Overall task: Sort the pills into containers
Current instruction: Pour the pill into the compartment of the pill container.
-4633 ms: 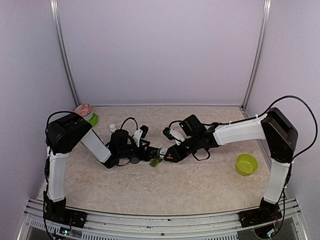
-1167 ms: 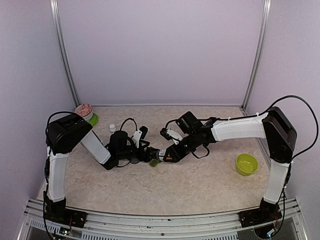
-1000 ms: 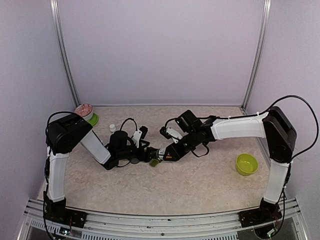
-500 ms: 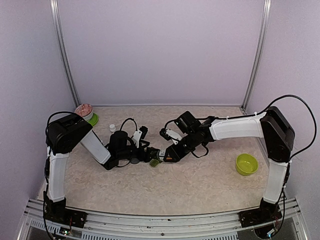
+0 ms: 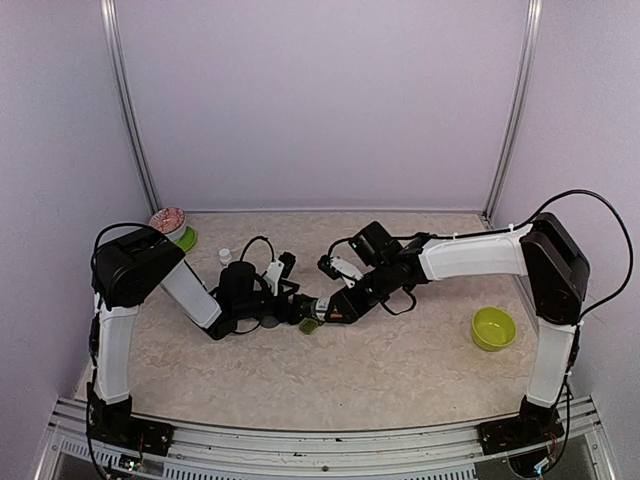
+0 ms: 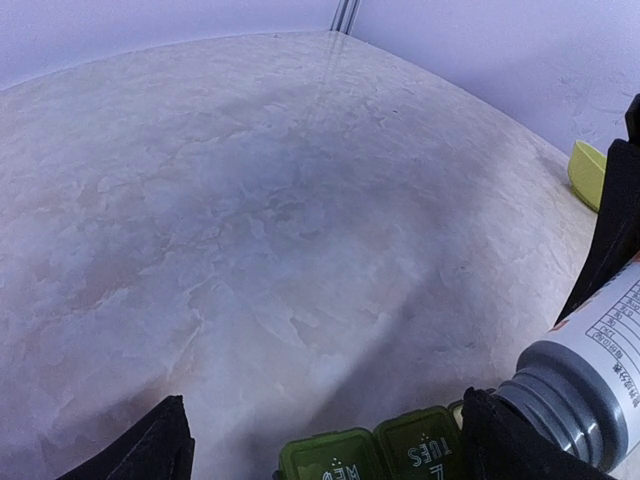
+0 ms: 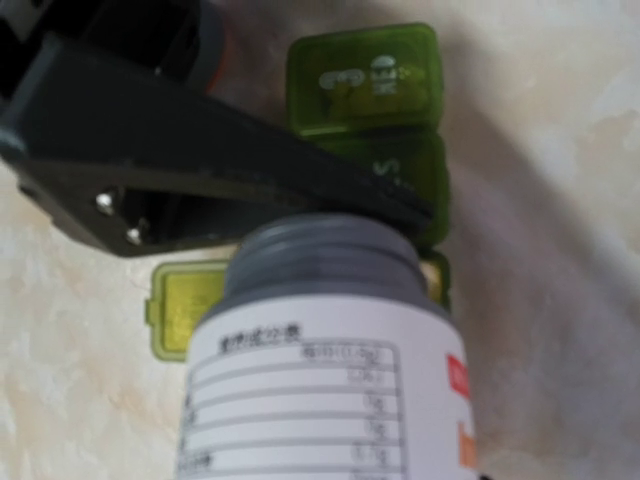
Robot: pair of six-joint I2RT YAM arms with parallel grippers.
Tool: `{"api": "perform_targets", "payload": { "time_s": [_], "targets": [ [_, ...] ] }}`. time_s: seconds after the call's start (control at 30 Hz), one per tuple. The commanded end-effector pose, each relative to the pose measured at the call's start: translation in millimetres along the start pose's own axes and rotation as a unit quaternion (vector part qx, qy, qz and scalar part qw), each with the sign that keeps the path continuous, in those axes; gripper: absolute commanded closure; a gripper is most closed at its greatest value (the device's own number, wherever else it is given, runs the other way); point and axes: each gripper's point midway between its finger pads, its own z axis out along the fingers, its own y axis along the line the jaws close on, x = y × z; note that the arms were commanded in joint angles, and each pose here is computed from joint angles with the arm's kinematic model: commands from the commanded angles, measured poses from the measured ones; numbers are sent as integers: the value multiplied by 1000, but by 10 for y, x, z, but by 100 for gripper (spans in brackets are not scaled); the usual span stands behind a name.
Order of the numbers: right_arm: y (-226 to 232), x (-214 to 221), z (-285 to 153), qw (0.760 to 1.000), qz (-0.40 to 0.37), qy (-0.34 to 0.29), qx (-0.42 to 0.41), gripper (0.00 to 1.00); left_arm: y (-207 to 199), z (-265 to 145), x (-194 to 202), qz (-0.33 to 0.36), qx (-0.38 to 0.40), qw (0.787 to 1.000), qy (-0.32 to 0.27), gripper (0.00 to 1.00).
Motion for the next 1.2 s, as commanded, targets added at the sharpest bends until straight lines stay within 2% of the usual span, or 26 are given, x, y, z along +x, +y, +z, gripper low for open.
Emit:
{"api": "perform_targets", "payload": {
  "time_s": [0.0, 0.53, 1.17],
  "targets": [
    [102, -99, -54, 1000, -11, -24, -15, 78, 14, -39, 240, -20, -2, 999, 36, 10],
    [99, -96, -151, 999, -14, -36, -4, 78, 22, -40, 230, -20, -3, 999, 35, 10],
    [161, -137, -363, 995, -34, -96, -14, 78, 57, -56, 214, -23, -7, 999, 33, 9]
  ]
}}
